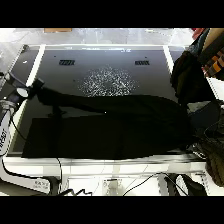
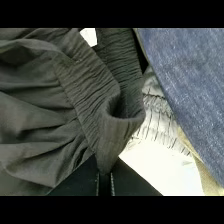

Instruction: Fold the clothes and pants, and hang the long-sleeved shirts on hangers.

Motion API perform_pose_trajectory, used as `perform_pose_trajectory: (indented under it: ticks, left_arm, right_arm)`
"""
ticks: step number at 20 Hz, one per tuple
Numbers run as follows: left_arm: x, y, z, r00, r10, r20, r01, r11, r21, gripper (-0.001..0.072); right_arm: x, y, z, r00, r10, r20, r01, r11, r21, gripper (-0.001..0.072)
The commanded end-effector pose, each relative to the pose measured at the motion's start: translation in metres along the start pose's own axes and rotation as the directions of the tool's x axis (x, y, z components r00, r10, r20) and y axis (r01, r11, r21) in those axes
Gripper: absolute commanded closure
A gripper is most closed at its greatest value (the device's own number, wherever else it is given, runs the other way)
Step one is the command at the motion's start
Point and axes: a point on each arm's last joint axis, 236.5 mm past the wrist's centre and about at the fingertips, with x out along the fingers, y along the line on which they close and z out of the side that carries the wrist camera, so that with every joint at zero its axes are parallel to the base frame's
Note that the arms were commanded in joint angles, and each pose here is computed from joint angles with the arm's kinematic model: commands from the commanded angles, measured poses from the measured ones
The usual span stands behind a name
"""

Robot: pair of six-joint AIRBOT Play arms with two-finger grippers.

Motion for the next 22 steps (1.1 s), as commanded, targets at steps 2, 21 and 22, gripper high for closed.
perform_pose_trajectory:
  ticks: [2, 21, 22]
  left_arm:
    - [-0.035, -0.064, 0.044, 0.998, -0.049, 0.032, 0.034, 0.93, 0.366, 0.0698]
    - [-0.077, 0.184, -0.095, 0.665, 0.616, -0.423, -0.204, 0.694, 0.69, 0.0043]
    - [-0.078, 0.182, -0.091, 0.669, 0.614, -0.418, -0.232, 0.707, 0.668, 0.0002]
  right_arm:
    - [-0.001, -0.001, 0.009, 0.999, -0.004, 0.038, 0.004, 1.0, -0.001, 0.0691]
    - [-0.001, 0.005, 0.011, 0.999, 0.023, 0.046, -0.023, 1.0, 0.008, 0.0691]
    - [-0.001, 0.006, 0.012, 0.998, 0.027, 0.051, -0.027, 1.0, 0.01, 0.0691]
